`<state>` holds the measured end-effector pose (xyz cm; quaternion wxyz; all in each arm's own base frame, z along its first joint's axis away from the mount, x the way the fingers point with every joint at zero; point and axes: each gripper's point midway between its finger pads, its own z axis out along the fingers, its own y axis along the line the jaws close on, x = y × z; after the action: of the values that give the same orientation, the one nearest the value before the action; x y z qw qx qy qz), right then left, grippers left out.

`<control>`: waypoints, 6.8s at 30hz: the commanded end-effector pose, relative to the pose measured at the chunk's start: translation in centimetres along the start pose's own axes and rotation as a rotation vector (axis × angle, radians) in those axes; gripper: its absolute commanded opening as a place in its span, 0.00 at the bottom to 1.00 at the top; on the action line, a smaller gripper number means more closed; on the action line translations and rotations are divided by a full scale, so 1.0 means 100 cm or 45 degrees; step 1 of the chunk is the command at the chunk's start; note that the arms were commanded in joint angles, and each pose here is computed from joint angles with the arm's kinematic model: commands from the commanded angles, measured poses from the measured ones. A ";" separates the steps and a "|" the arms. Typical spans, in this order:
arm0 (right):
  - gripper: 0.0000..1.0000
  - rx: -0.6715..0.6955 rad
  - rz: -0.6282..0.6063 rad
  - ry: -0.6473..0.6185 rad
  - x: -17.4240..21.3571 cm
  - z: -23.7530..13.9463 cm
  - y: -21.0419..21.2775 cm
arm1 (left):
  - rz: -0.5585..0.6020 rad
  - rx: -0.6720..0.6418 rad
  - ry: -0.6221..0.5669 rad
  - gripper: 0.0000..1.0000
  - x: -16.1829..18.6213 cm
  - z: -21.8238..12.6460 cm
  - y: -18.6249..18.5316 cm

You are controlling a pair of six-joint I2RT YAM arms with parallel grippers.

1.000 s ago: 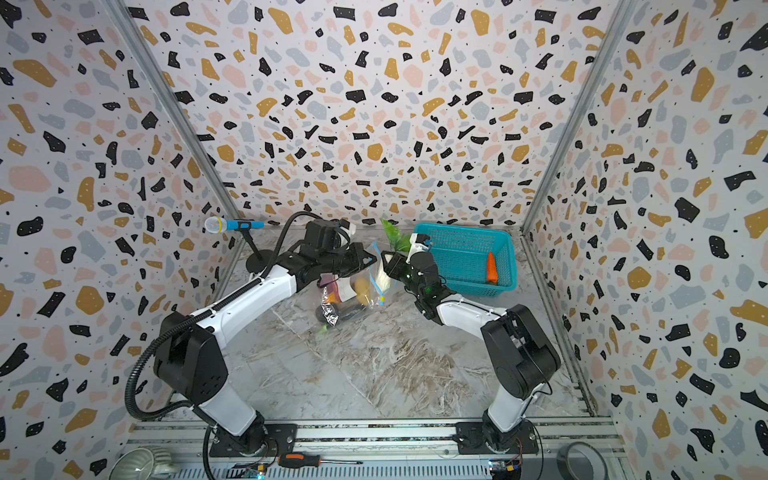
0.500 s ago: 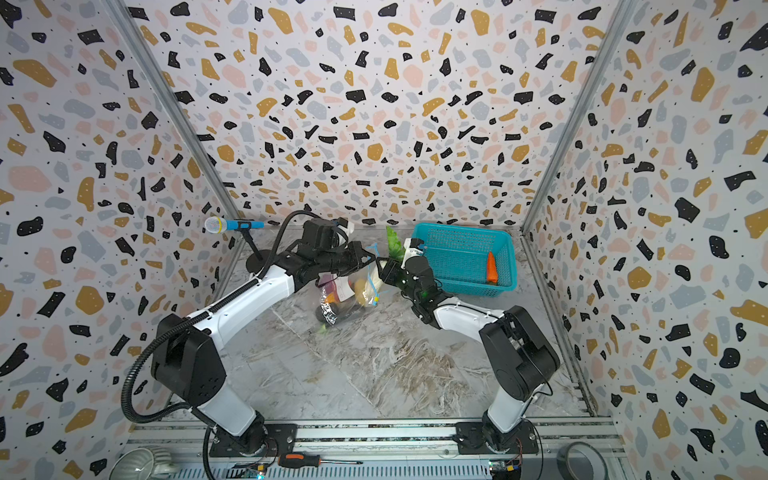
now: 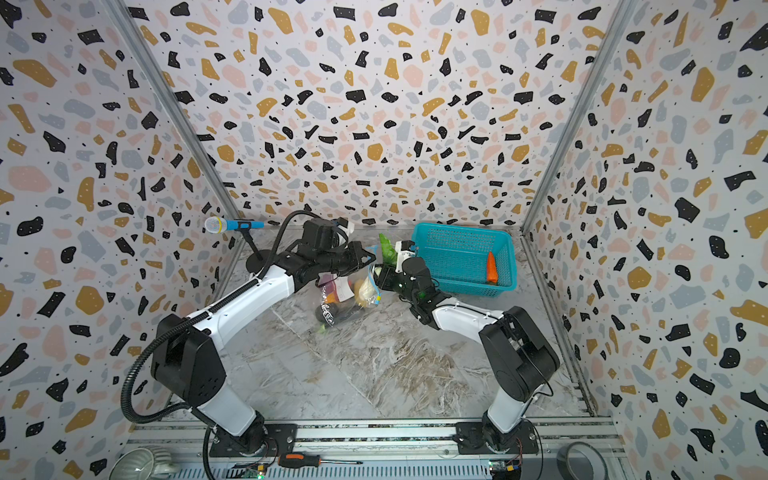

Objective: Place the food in the zip-top bag and seal the zipper
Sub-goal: 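Lower the cabbage stem-first into the bag held open by the left gripper, then open the right gripper and release the cabbage inside the bag, then move the right gripper back over the teal basket toward the carrot, then lower the right gripper into the basket and grasp the orange carrot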

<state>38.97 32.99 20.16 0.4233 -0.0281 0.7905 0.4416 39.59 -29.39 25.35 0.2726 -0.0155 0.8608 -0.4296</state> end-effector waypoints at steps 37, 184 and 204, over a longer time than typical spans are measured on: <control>0.68 0.054 -0.160 0.201 -0.047 -0.053 0.005 | 0.042 0.072 -0.095 0.00 -0.014 -0.021 -0.016; 0.48 1.640 -0.157 0.478 -0.128 -0.175 -0.374 | 0.020 0.141 -0.067 0.00 -0.003 -0.017 -0.005; 0.49 1.496 0.004 0.519 -0.116 -0.151 -0.401 | 0.016 0.138 -0.064 0.00 -0.002 -0.015 -0.004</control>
<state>53.27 -6.33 4.46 0.2114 0.1158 0.9649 -0.1045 38.95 -28.08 26.42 0.2933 -0.0150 0.8341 -0.4669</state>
